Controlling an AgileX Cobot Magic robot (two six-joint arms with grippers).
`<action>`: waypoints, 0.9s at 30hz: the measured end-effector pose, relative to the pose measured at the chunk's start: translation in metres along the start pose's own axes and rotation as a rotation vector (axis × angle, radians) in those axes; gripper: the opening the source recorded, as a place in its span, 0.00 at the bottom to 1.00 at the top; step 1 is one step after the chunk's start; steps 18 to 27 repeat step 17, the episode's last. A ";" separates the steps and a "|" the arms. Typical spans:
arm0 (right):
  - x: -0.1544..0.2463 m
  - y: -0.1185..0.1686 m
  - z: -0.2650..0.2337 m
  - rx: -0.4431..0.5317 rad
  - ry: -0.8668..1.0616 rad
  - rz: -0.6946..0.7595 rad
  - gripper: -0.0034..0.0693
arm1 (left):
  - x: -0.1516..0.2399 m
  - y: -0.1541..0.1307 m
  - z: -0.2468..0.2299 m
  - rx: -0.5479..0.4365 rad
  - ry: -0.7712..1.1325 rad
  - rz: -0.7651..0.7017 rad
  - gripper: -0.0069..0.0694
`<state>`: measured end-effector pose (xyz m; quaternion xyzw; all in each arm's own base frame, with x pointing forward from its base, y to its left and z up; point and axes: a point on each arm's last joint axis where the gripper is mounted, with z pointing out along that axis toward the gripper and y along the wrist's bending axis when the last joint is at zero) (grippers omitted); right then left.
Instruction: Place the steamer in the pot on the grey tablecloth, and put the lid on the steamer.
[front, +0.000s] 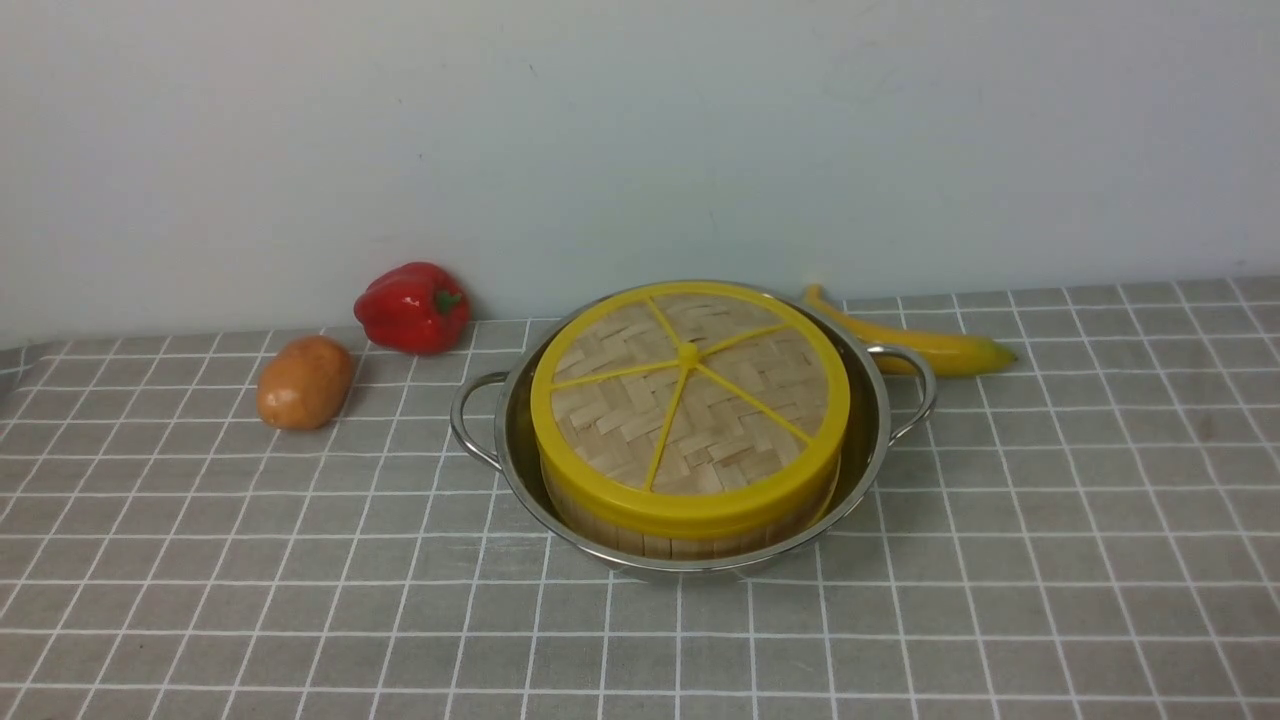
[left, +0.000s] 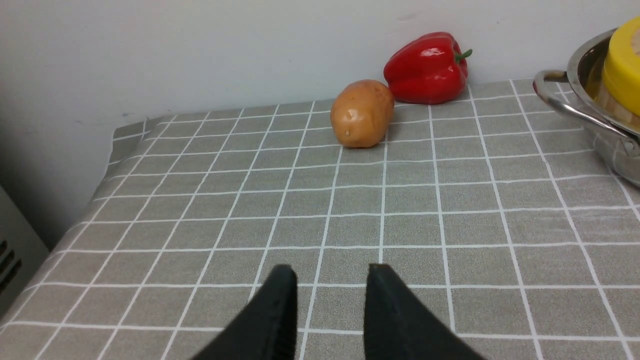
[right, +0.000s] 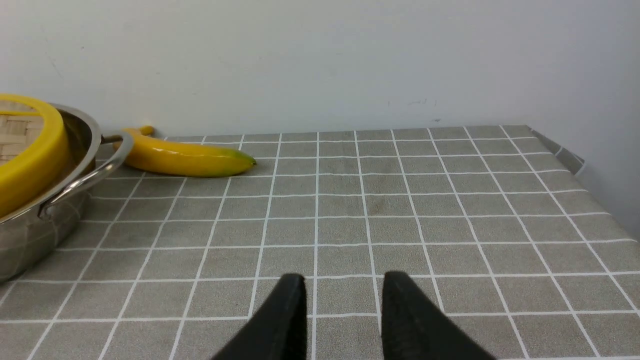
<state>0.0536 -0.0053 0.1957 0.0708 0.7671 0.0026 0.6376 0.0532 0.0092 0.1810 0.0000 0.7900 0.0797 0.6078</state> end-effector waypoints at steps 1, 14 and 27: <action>0.000 0.000 0.000 0.000 0.000 0.000 0.38 | 0.000 0.000 0.000 0.000 0.000 0.000 0.35; 0.000 0.000 0.000 0.000 0.000 0.000 0.38 | 0.000 0.000 0.000 0.000 0.000 0.000 0.38; 0.000 0.000 0.000 0.000 0.000 0.000 0.38 | 0.000 0.000 0.000 0.000 0.000 0.000 0.38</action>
